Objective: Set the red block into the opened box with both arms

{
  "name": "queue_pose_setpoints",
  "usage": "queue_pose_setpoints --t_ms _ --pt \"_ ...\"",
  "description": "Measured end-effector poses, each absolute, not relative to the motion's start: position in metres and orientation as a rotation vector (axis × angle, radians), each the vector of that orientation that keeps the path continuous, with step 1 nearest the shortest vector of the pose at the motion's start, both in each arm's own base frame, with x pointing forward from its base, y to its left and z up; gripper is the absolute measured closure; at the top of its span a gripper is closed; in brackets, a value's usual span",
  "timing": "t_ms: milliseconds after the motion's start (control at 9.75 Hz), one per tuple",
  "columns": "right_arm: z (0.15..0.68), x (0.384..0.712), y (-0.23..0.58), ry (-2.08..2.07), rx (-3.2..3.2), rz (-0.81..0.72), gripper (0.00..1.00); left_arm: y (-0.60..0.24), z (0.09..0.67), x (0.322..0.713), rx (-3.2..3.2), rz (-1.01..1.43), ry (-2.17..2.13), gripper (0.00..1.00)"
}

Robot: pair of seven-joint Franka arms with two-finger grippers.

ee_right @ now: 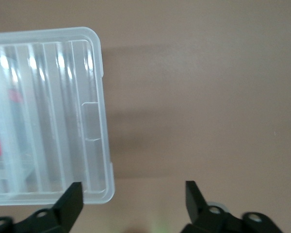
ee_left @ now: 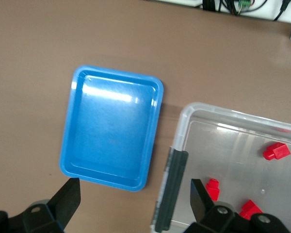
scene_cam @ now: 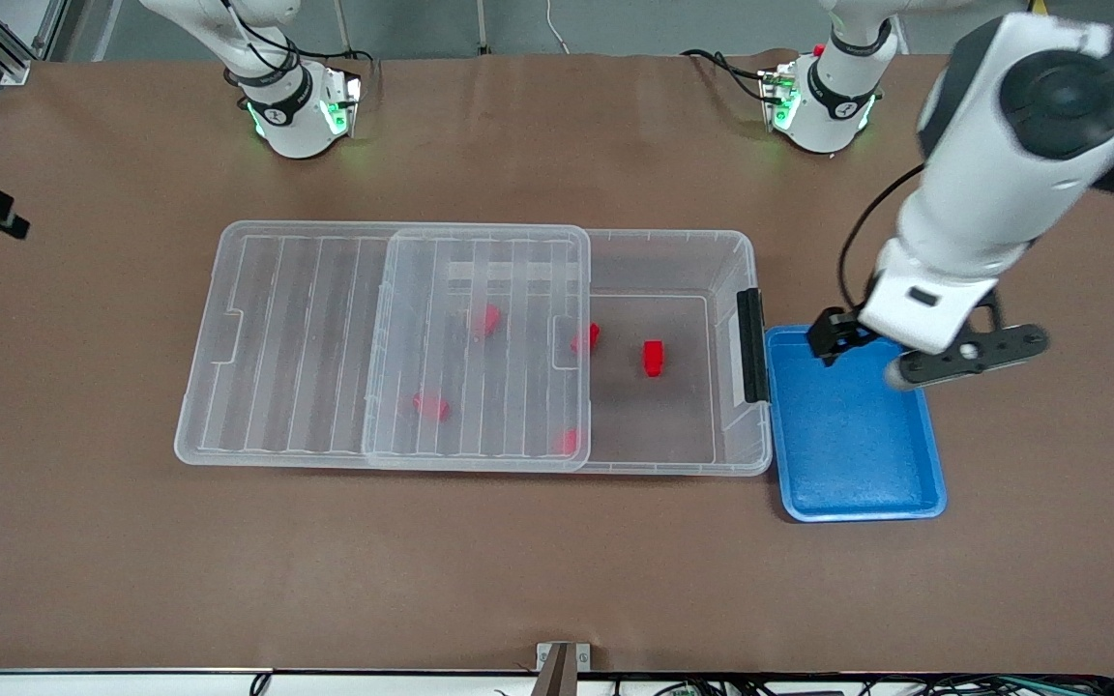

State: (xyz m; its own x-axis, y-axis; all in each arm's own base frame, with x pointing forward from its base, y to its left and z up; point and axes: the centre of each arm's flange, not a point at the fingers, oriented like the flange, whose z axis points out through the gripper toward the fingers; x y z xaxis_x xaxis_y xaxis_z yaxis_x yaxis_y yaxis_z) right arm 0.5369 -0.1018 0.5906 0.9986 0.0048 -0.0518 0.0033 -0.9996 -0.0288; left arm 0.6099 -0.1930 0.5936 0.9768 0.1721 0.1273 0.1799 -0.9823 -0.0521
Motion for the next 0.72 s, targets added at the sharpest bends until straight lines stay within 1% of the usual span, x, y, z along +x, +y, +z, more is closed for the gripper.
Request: queue_pose_setpoints --t_ms 103,205,308,410,513,615,718 --pt "0.546 0.550 -0.110 -0.106 -3.106 0.091 0.32 -0.177 0.609 0.606 -3.082 -0.192 -0.266 0.00" --pt "0.499 0.556 -0.115 -0.179 -3.096 0.113 0.47 -0.162 0.620 0.601 -3.107 -0.163 -0.269 0.00" --pt "0.458 0.555 -0.115 -0.229 -3.086 0.126 0.64 -0.144 0.629 0.597 -3.132 -0.135 -0.251 0.00" --pt "0.426 0.551 -0.109 -0.263 -3.079 0.123 0.78 -0.123 0.639 0.593 -3.141 -0.122 -0.208 0.00" --pt "0.399 0.545 -0.098 -0.293 -3.070 0.120 0.96 -0.100 0.649 0.586 -3.135 -0.096 -0.155 0.00" --pt "0.380 0.540 -0.083 -0.326 -3.064 0.128 0.99 -0.077 0.660 0.577 -3.131 -0.066 -0.102 0.00" --pt "0.368 0.537 -0.070 -0.355 -3.054 0.137 0.99 -0.054 0.669 0.568 -3.131 -0.047 -0.052 0.00"
